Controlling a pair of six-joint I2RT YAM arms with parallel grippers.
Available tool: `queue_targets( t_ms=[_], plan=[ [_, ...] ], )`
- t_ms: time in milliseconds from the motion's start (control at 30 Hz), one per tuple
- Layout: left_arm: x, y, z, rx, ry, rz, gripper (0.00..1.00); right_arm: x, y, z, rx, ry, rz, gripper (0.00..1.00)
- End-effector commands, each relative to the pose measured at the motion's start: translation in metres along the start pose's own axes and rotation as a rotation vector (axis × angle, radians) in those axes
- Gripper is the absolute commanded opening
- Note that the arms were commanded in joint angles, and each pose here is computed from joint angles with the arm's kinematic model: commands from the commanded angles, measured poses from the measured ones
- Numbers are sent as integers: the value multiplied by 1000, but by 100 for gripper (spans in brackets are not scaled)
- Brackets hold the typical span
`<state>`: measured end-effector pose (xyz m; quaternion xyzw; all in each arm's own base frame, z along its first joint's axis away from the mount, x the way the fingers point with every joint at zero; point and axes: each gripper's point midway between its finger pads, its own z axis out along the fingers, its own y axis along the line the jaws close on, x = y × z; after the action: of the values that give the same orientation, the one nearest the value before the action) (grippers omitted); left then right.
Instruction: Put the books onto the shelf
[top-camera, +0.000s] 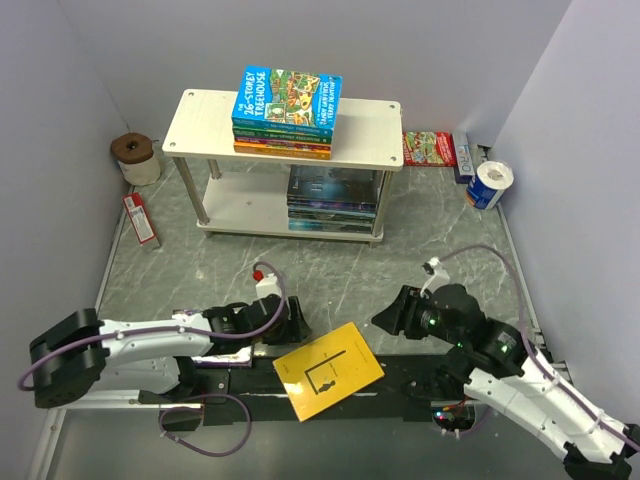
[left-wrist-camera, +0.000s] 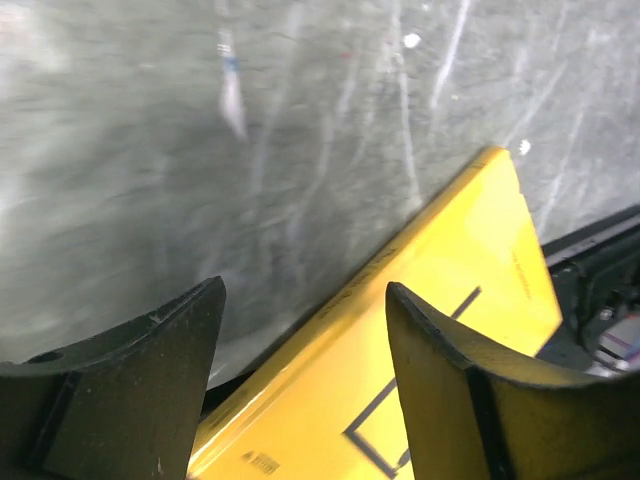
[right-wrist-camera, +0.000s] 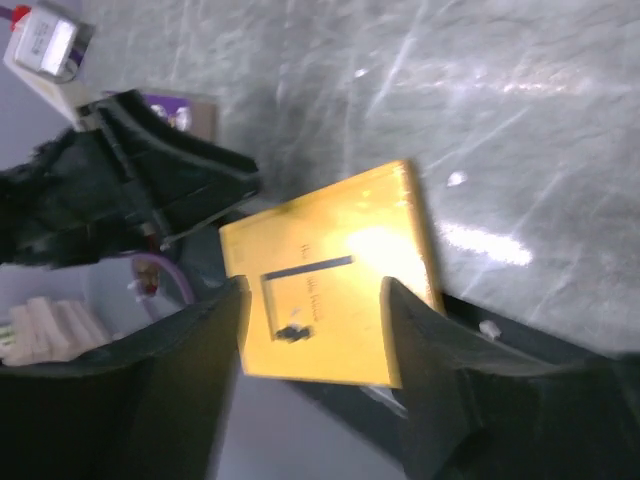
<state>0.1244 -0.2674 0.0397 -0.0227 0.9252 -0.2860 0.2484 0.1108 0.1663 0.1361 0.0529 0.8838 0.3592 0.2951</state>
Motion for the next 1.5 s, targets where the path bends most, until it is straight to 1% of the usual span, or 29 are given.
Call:
queue_targets(
  t_ms=[0, 33, 67, 100, 167, 200, 300, 400, 467, 567, 600, 633, 733, 767, 867, 933, 1000, 1067, 1133, 1233, 1367, 1467],
  plan=[
    [-18, 14, -14, -95, -64, 34, 72, 25, -1, -6, 53, 204, -103, 42],
    [-18, 16, -14, -100, -65, 28, 71, 30, 3, -8, 36, 235, -106, 17],
    [-18, 17, -13, -100, -66, 24, 71, 34, 4, -10, 26, 255, -119, 5],
    [-16, 19, -12, -99, -67, 18, 71, 40, 5, -12, 15, 284, -136, 0],
    [-16, 21, -10, -94, -69, 7, 71, 51, 6, -17, 4, 359, -180, 0],
    [-15, 21, -9, -88, -68, 1, 71, 63, -1, -20, 44, 432, -200, 0],
    [-13, 25, -5, -75, -59, -17, 71, 79, -6, -23, 84, 517, -279, 0],
    [-9, 23, -1, -61, -39, -17, 70, 85, 1, -18, 78, 519, -340, 0],
    [-9, 22, 1, -56, -30, -18, 71, 102, 3, -18, 64, 566, -399, 0],
    [-9, 21, 3, -51, -24, -11, 71, 128, -1, -11, 92, 650, -482, 0],
    [-9, 21, 3, -50, -22, -6, 70, 137, -7, -7, 131, 685, -498, 0],
    [-9, 20, 3, -45, -21, -4, 70, 143, -4, -1, 118, 692, -501, 0],
    [-4, 20, 3, -34, 1, 9, 70, 159, -16, 10, 149, 725, -499, 0],
    [0, 19, 2, -26, 22, 19, 70, 162, -15, 16, 139, 717, -488, 0],
    [8, 21, 1, -16, 58, 36, 70, 164, -20, 27, 167, 694, -474, 0],
    [18, 22, -1, 4, 104, 41, 70, 164, -25, 32, 197, 684, -470, 0],
    [30, 23, -5, 28, 153, 40, 69, 162, -33, 40, 249, 648, -459, 0],
    [33, 22, -8, 56, 162, 33, 69, 159, -44, 45, 305, 606, -429, 0],
    [42, 22, -11, 82, 201, 29, 69, 156, -55, 53, 346, 569, -384, 0],
    [49, 20, -16, 110, 234, 33, 69, 146, -66, 61, 378, 514, -339, 0],
    [57, 19, -20, 129, 275, 48, 69, 125, -71, 69, 377, 423, -276, 0],
    [65, 19, -21, 146, 310, 53, 70, 110, -69, 77, 328, 373, -228, 0]
  ],
)
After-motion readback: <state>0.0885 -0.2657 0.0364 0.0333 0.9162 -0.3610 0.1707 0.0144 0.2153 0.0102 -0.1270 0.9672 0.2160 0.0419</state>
